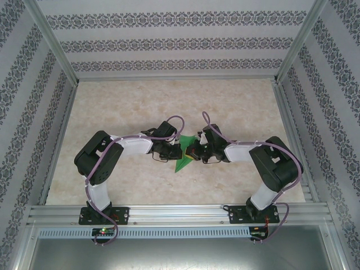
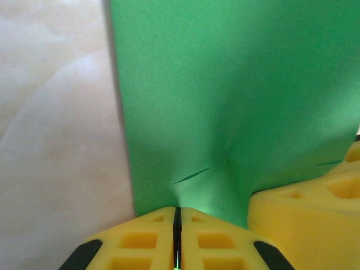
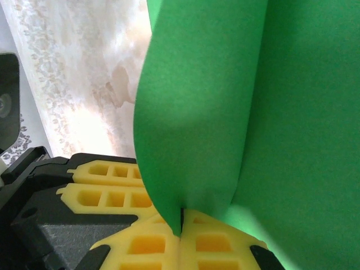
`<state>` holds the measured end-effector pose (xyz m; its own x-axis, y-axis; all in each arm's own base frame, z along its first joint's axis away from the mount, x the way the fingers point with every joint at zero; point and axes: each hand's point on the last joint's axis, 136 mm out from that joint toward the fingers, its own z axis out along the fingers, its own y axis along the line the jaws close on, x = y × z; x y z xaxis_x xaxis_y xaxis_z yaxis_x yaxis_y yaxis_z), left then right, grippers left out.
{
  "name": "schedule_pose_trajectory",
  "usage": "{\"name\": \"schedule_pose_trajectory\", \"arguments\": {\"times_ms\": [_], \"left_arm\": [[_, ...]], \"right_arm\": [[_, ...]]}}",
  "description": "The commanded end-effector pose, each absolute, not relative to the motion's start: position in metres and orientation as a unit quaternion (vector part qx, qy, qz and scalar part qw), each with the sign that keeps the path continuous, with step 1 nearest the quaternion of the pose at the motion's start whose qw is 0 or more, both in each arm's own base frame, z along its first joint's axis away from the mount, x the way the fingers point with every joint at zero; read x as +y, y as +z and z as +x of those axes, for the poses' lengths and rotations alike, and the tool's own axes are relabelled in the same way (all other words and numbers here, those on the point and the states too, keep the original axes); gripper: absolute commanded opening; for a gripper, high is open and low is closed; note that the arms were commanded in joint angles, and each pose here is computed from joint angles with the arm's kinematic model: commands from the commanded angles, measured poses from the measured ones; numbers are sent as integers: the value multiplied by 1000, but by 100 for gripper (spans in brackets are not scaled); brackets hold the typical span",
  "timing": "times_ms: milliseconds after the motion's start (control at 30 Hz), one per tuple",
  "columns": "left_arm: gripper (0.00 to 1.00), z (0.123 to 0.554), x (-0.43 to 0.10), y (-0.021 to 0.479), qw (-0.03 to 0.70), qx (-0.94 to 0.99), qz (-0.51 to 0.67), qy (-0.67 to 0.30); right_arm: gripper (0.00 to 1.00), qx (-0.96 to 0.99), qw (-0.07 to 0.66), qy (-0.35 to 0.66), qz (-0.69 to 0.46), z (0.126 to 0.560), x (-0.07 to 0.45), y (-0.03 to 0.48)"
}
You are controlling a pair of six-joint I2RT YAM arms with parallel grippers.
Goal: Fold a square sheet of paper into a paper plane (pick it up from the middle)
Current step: Fourth fold the wing at the center of the table.
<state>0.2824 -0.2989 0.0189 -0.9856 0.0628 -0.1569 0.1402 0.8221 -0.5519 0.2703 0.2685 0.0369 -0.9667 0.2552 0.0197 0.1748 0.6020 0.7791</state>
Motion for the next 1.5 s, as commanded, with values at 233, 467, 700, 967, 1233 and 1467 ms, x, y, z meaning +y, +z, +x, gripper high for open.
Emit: {"name": "schedule_pose_trajectory", "arguments": {"times_ms": [233,467,700,967,1233,1467], "left_arm": [[12,279,-299,36,69,951,64,-294],[13,288,-304,69,100,943,72,-309],[14,289,-285,60,103,958,69,-257],[10,289,-289,39,91,959,61,-262],[6,286,-286,20,77,963,60,-251],[2,286,-286,10,69,965,60,-246]], "right_arm": [[3,894,45,430,116,276,275,33],[3,901,42,417,112,271,270,31],[3,904,45,411,107,271,269,34],[3,905,46,410,107,270,269,35],[3,905,46,409,105,271,269,36],[3,905,48,409,106,271,269,37]]}}
